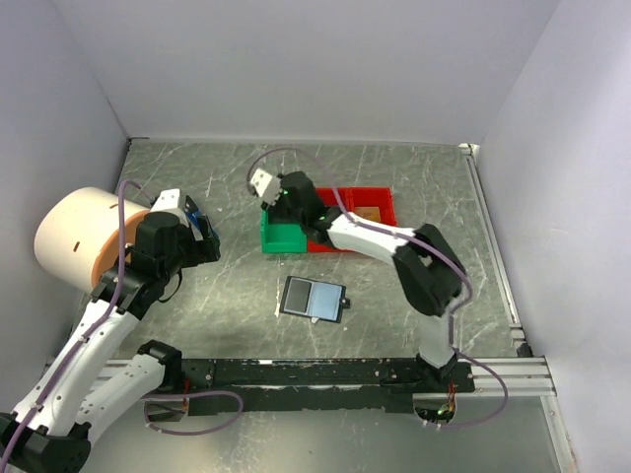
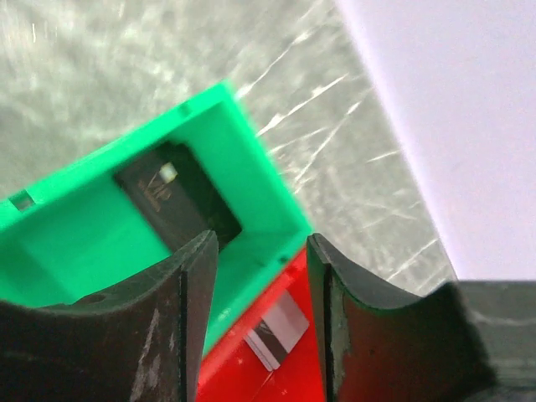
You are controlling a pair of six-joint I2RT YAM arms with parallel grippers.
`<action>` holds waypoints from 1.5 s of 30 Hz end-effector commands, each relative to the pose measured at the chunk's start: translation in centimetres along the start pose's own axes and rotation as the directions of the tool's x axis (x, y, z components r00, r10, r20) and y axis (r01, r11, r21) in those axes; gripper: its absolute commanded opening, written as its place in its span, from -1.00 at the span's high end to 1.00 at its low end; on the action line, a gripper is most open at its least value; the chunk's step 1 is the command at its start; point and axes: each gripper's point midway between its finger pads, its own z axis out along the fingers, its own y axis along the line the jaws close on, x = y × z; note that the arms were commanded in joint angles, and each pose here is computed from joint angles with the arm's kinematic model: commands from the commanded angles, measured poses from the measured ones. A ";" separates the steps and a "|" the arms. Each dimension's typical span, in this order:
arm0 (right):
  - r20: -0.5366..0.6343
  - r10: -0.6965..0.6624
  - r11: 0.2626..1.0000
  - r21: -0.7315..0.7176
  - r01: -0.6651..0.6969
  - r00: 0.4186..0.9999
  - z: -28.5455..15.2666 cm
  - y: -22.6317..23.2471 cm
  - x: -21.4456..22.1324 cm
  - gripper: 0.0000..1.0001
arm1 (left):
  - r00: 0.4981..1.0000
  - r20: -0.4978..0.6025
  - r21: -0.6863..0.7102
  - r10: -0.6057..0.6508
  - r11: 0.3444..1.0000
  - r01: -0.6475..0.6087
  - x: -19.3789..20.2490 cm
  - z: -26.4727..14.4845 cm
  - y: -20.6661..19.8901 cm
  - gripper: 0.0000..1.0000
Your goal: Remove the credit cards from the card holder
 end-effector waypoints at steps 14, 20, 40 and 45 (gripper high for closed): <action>0.013 0.982 0.189 -0.045 -0.981 0.189 -14.4 4.8 2.4 0.03 | 0.999 -0.015 0.050 0.038 0.998 -0.037 0.2 0.6 -0.8 -0.87; -0.060 0.998 0.001 -0.139 -0.990 0.010 -17.2 8.0 3.2 0.00 | 0.998 -0.058 0.066 -0.003 0.998 0.006 1.4 1.5 -1.4 -0.91; -0.258 0.955 -0.183 -0.113 -0.977 -0.149 -18.4 15.0 6.4 0.26 | 0.921 -0.386 0.469 -0.054 0.848 0.246 10.2 3.7 -14.2 -0.62; -0.308 0.944 -0.172 -0.157 -0.973 -0.117 -17.6 16.0 5.4 0.31 | 0.908 -0.418 0.426 -0.023 0.878 0.218 12.3 4.8 -14.2 -0.54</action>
